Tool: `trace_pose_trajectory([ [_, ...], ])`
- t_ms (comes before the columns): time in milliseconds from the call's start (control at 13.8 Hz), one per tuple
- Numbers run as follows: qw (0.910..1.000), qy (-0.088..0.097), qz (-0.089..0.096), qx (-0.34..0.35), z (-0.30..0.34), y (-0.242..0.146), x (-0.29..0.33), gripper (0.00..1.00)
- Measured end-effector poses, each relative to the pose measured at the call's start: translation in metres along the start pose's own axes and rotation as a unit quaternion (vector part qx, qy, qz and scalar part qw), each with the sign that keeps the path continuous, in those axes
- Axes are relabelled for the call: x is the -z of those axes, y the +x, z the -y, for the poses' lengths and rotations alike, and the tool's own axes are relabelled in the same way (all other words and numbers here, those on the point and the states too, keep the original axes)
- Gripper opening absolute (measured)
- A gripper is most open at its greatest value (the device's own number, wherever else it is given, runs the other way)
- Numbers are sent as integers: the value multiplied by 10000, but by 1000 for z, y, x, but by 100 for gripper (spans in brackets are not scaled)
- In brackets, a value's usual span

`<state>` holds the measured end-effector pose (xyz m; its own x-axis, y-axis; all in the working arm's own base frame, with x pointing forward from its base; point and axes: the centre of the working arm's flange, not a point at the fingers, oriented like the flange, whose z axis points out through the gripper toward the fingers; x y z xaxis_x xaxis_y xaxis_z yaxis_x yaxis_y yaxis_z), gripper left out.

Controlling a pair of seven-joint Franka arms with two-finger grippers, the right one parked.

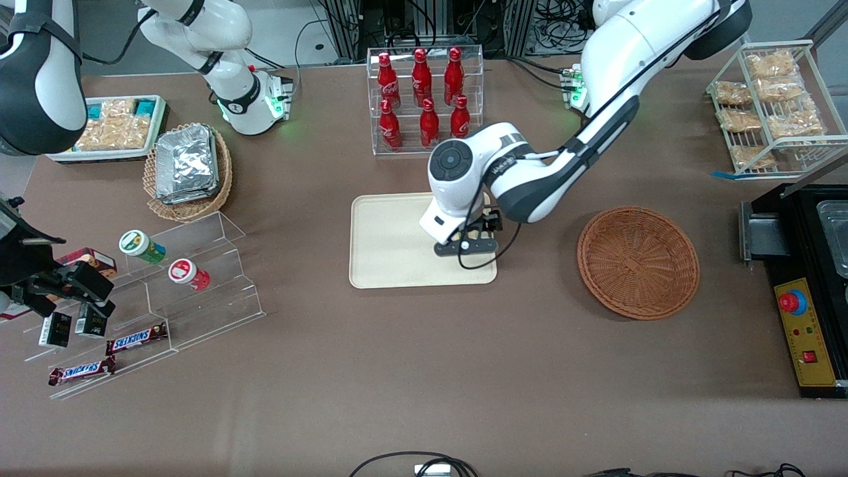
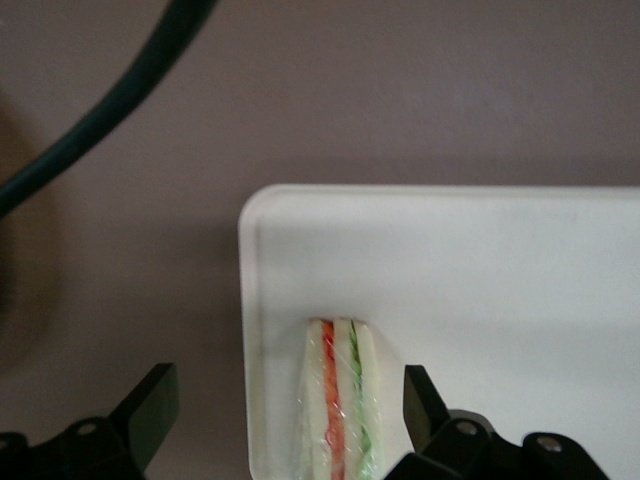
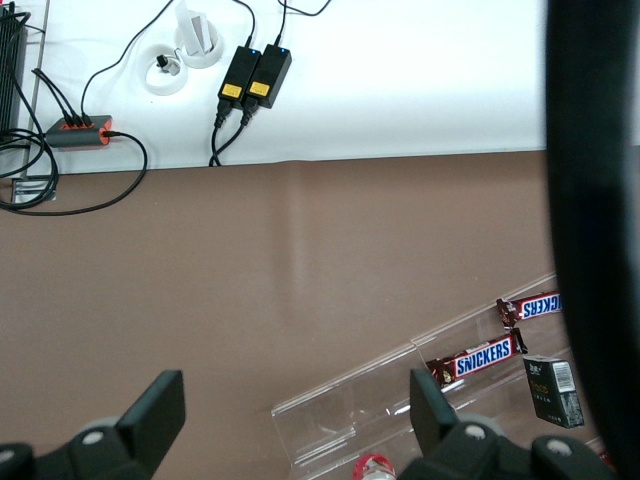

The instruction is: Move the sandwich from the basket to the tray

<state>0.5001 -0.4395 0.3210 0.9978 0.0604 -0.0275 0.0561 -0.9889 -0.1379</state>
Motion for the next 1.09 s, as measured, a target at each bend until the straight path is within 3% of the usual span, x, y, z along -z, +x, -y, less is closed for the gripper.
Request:
trace_pose_trajectory([
  [218,9979,22,-59,651,52,53,18,100],
  [582,9869,259,-95,1592,180,122,39,100],
  [873,9836,260,-177,1774,244,147,53,100],
  [1091,9849,446,-83,1673,265,150,66,100],
])
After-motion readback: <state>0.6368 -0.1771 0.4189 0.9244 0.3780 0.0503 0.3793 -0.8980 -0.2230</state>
